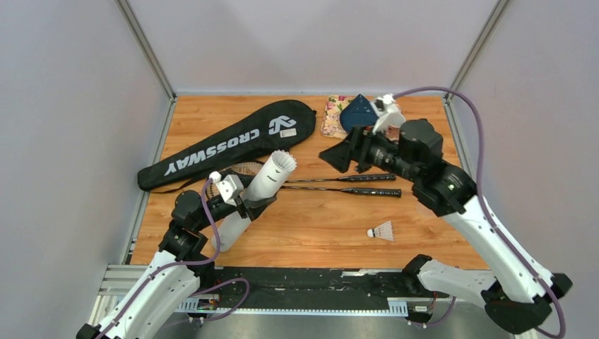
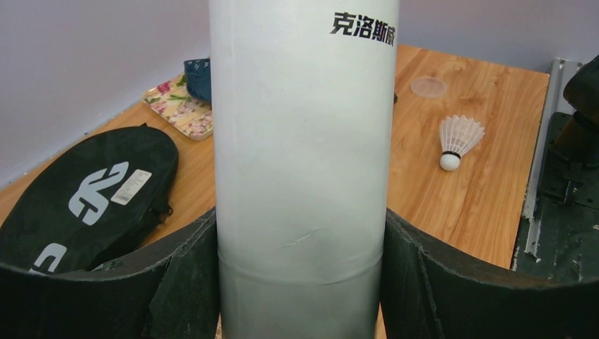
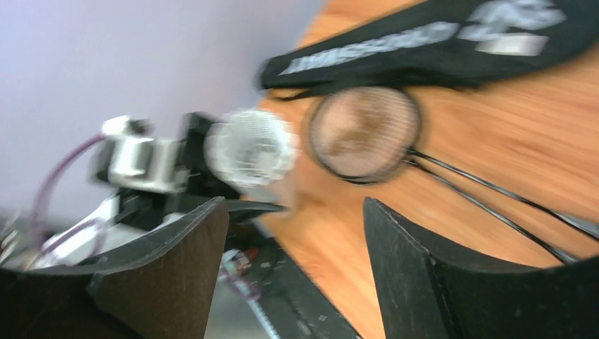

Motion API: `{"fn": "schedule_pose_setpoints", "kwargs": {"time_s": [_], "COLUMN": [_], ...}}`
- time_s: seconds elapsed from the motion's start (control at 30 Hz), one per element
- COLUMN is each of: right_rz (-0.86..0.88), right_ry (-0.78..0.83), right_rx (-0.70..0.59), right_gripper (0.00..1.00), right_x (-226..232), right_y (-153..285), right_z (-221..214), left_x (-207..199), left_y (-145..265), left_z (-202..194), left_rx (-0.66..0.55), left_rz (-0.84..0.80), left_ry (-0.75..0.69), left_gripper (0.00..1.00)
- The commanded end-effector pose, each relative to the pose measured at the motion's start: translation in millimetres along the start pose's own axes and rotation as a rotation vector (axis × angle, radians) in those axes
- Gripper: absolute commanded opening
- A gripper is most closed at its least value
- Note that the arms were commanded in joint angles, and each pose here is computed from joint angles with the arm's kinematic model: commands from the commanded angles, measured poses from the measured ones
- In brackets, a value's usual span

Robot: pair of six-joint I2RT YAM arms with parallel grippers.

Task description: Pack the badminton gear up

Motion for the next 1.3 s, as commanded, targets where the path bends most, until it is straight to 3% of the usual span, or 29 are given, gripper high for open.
{"fn": "schedule_pose_setpoints", "kwargs": {"time_s": [0.0, 0.1, 0.23, 0.37, 0.5, 0.73, 0.87, 0.9, 0.93, 1.07, 1.23, 1.27], "right_rz": [-0.737, -0.912, -0.983, -0.997, -0.915, -0.897, -0.87, -0.845, -0.823, -0.644, -0.217, -0.201], "right_ry": [-0.138, -0.354, -0.516, -0.647, -0.729, -0.769, -0.771, -0.786, -0.786, -0.671, -0.188, -0.142], "right_rx": [-0.124, -0.135, -0.208, -0.148, -0.012, 0.037, 0.049, 0.063, 0.056, 0.03, -0.055, -0.055], "right_gripper": [0.75, 0.74, 0.77, 0.72, 0.51, 0.44, 0.26, 0.1, 0.02, 0.0, 0.0, 0.0], "right_x": [-123, -189, -230, -254, -257, -273, -276, -275, -275, -243, -107, -94], "right_y": [47, 72, 99, 101, 89, 79, 75, 74, 71, 56, 26, 18], "right_z": [-21, -50, -78, -104, -119, -130, -134, -136, -135, -103, -24, -17], "left_x": [7, 7, 6, 6, 5, 4, 4, 4, 3, 3, 1, 0], "left_y": [1, 1, 1, 0, 0, 0, -1, -1, -1, -2, -4, -4], "left_z": [15, 17, 15, 15, 15, 14, 14, 14, 13, 14, 12, 11], "left_rx": [-0.044, -0.051, -0.045, -0.046, -0.049, -0.052, -0.051, -0.051, -0.049, -0.053, -0.051, -0.049], "left_rz": [0.045, 0.044, 0.037, 0.033, 0.022, 0.018, 0.012, 0.005, 0.004, -0.001, -0.035, -0.04], "left_ry": [-0.041, -0.045, -0.042, -0.04, -0.039, -0.035, -0.032, -0.03, -0.025, -0.024, -0.013, -0.011], "left_gripper": [0.16, 0.15, 0.15, 0.16, 0.16, 0.16, 0.16, 0.16, 0.16, 0.16, 0.16, 0.16]}}
Point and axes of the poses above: each gripper's point midway between its finger pads, its own y axis back along the fingers, its own x axis along the line the jaws close on, z = x × y, the point moved 8 cm from there along y, back along the fingers, and after that the axes turned 14 degrees about -y, right-handed, at the moved point
